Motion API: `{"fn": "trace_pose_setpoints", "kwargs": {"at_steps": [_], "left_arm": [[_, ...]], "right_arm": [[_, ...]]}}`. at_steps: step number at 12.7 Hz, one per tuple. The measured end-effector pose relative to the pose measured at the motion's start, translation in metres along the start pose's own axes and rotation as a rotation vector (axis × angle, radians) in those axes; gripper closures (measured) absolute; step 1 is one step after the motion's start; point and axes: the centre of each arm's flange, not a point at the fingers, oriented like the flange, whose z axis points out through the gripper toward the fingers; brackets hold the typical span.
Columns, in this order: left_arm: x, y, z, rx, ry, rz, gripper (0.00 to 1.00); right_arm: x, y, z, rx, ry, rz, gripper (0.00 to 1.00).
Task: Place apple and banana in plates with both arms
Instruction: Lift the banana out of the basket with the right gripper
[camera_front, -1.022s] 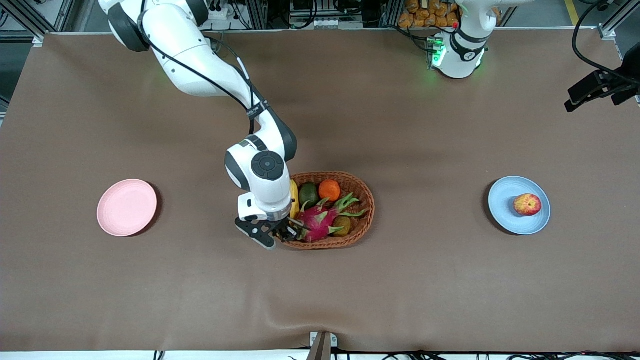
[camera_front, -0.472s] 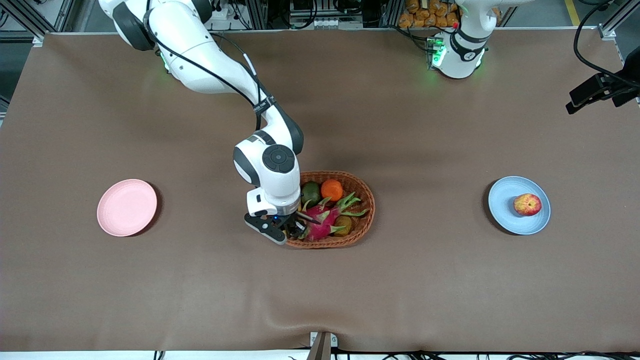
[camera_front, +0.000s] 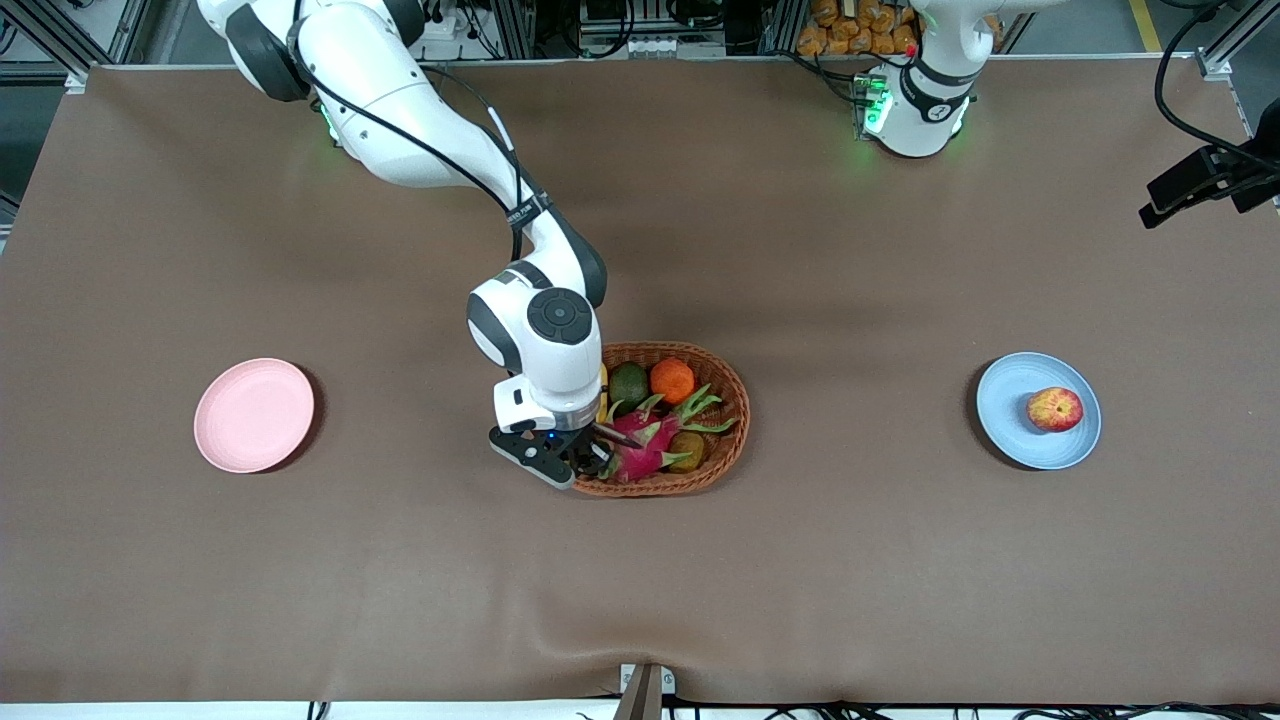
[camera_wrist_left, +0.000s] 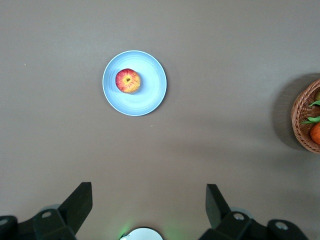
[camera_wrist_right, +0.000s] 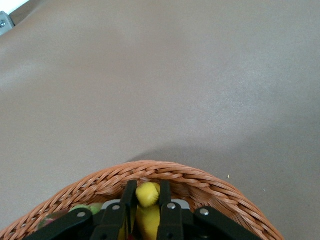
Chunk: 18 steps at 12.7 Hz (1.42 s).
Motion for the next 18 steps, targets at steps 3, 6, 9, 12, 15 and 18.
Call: {"fn": "trace_pose_setpoints", "kwargs": {"at_steps": [3,6,9,12,15,18], "left_arm": [[0.000,0.000,0.000,0.000,0.000,0.000,0.00],[0.001,0.003,-0.001,-0.001,0.009,0.005,0.00],[0.002,0.005,-0.002,-0.003,0.022,0.009,0.00],[0.002,0.007,-0.001,-0.003,0.023,0.011,0.00],[0.002,0.012,0.000,-0.002,0.021,0.021,0.00],[0.003,0.019,0.003,0.000,0.017,0.034,0.00]], "right_arm": [[-0.006,-0.008,-0.009,0.006,0.040,-0.103,0.78],[-0.016,-0.020,-0.030,0.026,0.056,-0.159,0.78],[-0.018,-0.024,-0.058,0.017,0.063,-0.211,0.78],[-0.016,-0.024,-0.085,-0.011,0.061,-0.264,0.78],[-0.010,-0.022,-0.106,-0.020,0.064,-0.310,0.79],[-0.004,-0.019,-0.124,-0.031,0.065,-0.319,0.79]]}}
